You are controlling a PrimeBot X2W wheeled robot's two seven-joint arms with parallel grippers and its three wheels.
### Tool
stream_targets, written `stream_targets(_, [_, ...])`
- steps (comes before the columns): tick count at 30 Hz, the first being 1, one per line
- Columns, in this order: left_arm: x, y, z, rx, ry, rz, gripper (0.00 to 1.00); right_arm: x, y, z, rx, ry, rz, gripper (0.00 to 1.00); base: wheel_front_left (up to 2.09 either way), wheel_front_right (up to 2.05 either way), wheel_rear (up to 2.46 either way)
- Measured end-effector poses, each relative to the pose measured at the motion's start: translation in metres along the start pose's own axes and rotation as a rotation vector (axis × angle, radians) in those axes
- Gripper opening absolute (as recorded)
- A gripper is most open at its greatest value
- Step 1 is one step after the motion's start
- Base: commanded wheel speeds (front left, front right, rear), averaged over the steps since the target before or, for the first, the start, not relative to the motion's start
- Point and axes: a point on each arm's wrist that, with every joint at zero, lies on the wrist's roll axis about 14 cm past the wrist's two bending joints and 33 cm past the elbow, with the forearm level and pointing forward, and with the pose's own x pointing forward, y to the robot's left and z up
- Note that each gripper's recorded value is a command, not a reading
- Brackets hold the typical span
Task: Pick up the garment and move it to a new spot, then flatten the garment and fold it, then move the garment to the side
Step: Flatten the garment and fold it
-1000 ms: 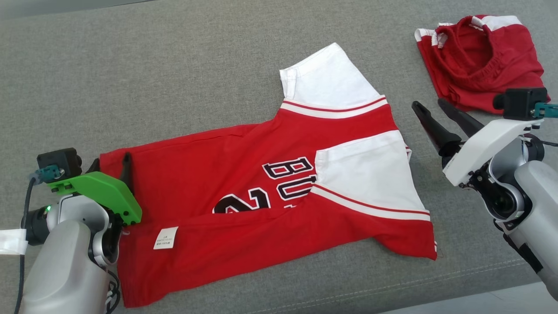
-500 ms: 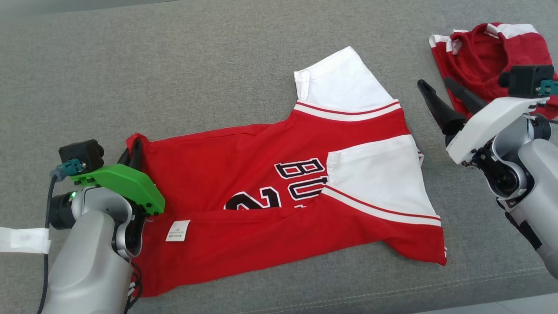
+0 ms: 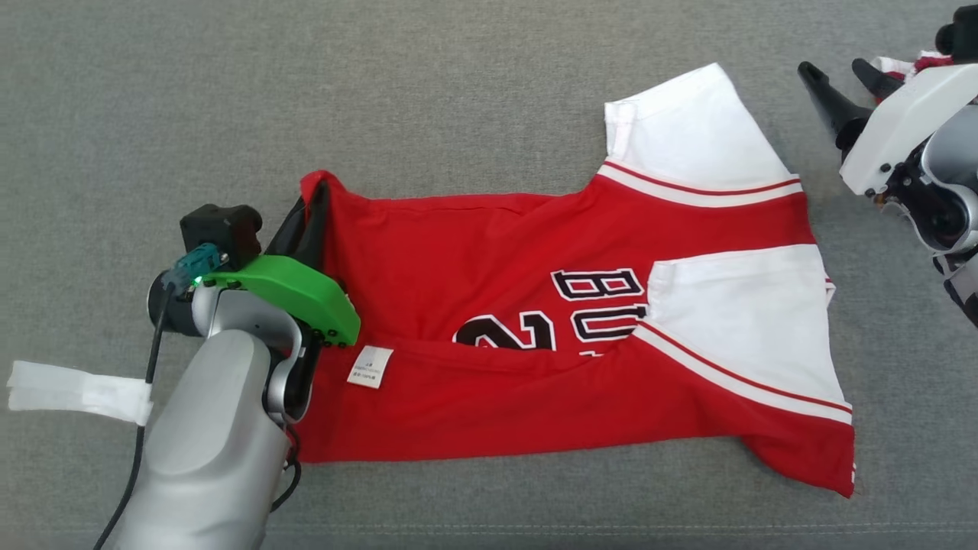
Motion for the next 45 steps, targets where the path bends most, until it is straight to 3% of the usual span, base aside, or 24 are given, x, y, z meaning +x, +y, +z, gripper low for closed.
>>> stream_targets(13, [-0.003, 0.022, -0.007, 0.024, -0.022, 0.037, 0.00, 0.064, 0.014, -0.043, -0.085, 0.203, 0.044, 1.00, 0.00, 0.00, 0.00])
stream_targets(26, [-0.005, 0.034, -0.022, 0.024, 0.007, 0.069, 0.00, 0.088, 0.020, -0.054, -0.121, 0.250, 0.066, 1.00, 0.00, 0.00, 0.00])
stream_targets(28, [-0.005, 0.034, -0.022, 0.023, 0.009, 0.070, 0.00, 0.089, 0.022, -0.054, -0.122, 0.253, 0.075, 0.45, 0.00, 0.00, 0.00])
stream_targets(32, [-0.004, 0.035, -0.024, 0.022, 0.008, 0.074, 0.00, 0.091, 0.025, -0.055, -0.136, 0.259, 0.089, 0.15, 0.00, 0.00, 0.00])
stream_targets(33, [-0.004, 0.036, -0.025, 0.021, 0.011, 0.077, 0.00, 0.091, 0.027, -0.055, -0.148, 0.258, 0.094, 0.00, 0.00, 0.00, 0.00])
stream_targets(45, [-0.002, 0.037, -0.019, -0.029, -0.011, 0.094, 0.00, 0.081, 0.045, -0.029, -0.112, 0.130, 0.139, 0.00, 0.00, 0.00, 0.00])
